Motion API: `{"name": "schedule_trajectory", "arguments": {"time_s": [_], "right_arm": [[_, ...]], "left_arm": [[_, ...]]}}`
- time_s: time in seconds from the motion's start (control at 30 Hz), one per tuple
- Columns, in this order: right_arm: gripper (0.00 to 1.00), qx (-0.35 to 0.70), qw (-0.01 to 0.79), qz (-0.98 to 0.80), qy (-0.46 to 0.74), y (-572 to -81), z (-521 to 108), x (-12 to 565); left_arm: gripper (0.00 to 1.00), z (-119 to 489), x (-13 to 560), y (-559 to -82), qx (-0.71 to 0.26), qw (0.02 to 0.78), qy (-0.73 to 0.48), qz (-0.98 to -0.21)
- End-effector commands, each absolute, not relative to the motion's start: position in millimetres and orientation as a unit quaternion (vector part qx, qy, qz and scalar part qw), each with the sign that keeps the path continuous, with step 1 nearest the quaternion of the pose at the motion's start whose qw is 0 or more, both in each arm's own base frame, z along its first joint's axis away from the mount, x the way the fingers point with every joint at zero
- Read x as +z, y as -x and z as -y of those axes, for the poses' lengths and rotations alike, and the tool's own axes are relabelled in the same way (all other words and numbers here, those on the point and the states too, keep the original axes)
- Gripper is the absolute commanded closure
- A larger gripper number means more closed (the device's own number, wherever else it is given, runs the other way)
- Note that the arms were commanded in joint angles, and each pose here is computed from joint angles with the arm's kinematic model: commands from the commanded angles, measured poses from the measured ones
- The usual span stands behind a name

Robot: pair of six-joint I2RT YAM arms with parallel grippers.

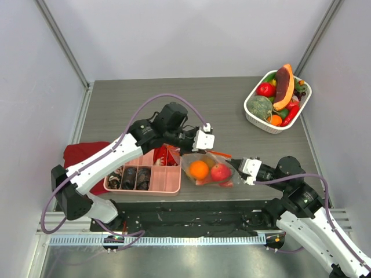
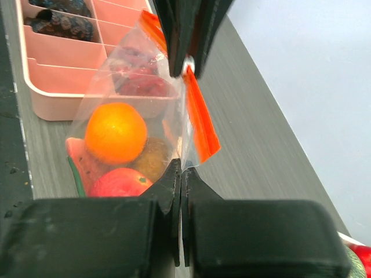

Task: Place the food in the zip-top bag and seal the zipper
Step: Zip the zipper food storage bag at the center of the board.

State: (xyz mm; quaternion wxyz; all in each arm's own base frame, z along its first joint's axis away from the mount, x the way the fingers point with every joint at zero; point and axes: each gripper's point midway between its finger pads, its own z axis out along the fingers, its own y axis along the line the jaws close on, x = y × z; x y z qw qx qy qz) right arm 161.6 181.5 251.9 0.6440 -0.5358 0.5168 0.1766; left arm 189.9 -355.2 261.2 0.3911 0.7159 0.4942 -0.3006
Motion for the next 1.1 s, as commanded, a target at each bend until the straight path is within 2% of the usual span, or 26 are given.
{"name": "schedule_trajectory", "arguments": {"time_s": [0.0, 0.43, 0.9, 0.97, 1.03, 1.07], "right_arm": [[0.99, 0.128, 0.676, -0.506, 0.521, -172, -170, 270], [0.99, 0.06, 0.694, -0.545, 0.467, -193, -144, 277], [0.99, 0.029, 0.703, -0.54, 0.462, -195, -134, 279], [0.99, 0.035, 0.701, -0.537, 0.468, -195, -138, 277], [0.99, 0.04, 0.702, -0.529, 0.476, -194, -142, 278], [0.99, 0.044, 0.699, -0.53, 0.479, -195, -144, 277]], "left_arm": [[1.0, 312, 256, -206, -0.247, 0.388, -0.71, -0.534], [1.0, 240, 232, -239, -0.189, 0.387, -0.679, -0.594], [0.99, 208, 226, -258, -0.184, 0.383, -0.657, -0.622], [0.97, 212, 229, -258, -0.195, 0.386, -0.655, -0.619], [0.85, 221, 241, -253, -0.223, 0.387, -0.645, -0.62], [0.74, 225, 243, -252, -0.232, 0.384, -0.641, -0.623]]}}
